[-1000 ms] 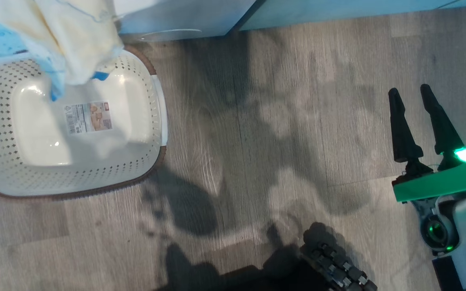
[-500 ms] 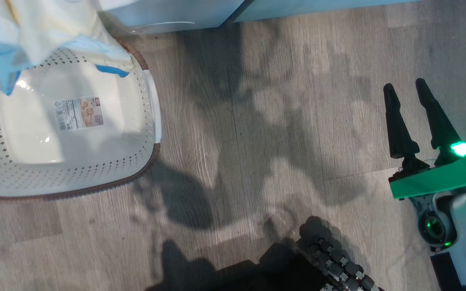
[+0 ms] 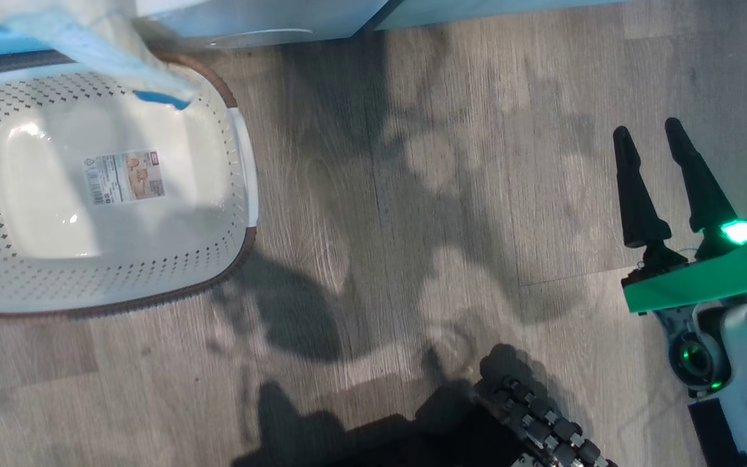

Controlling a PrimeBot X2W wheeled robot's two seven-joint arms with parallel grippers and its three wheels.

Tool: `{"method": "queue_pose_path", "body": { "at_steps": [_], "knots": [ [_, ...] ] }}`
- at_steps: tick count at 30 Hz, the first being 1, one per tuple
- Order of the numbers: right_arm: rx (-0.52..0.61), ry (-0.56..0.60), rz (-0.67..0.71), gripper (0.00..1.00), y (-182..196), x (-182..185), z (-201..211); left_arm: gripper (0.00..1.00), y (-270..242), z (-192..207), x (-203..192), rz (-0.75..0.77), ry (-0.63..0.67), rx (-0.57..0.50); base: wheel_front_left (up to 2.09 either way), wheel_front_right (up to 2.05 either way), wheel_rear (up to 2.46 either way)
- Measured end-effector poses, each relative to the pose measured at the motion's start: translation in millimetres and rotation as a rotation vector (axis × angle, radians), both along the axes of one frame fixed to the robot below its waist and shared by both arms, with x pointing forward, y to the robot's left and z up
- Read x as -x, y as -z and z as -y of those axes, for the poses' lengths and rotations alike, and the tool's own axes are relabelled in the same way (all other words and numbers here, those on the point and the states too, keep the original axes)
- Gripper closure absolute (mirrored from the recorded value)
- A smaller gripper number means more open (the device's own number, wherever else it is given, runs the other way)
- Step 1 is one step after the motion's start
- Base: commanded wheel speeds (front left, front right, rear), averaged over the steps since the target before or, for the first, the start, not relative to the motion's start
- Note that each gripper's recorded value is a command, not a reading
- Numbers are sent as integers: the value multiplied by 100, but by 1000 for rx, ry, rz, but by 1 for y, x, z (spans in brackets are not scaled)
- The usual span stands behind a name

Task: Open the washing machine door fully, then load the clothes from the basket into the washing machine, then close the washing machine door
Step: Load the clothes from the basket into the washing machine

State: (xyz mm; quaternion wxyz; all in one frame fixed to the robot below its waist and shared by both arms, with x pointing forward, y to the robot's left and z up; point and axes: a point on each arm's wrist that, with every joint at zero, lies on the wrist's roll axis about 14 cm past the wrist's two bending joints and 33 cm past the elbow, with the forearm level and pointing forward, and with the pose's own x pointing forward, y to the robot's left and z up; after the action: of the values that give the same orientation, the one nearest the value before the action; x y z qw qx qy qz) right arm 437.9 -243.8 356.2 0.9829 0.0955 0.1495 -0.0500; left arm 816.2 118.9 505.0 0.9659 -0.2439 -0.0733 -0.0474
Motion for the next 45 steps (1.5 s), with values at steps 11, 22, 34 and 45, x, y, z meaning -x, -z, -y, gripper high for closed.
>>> {"method": "queue_pose_path", "body": {
  "at_steps": [11,22,34,45],
  "knots": [
    [-6,-1,5,0,-2,0,-2,58,32,15,11,-83,41,-52,0,0,0],
    [-8,1,36,0,-14,-1,-2,0,60,35,25,-267,128,-177,0,0,0],
    [-24,22,101,0,-43,10,-1,0,63,40,69,-312,183,-233,0,0,0],
    [-48,42,138,0,-64,36,-3,0,71,31,124,-324,190,-258,0,0,0]
  ]
}}
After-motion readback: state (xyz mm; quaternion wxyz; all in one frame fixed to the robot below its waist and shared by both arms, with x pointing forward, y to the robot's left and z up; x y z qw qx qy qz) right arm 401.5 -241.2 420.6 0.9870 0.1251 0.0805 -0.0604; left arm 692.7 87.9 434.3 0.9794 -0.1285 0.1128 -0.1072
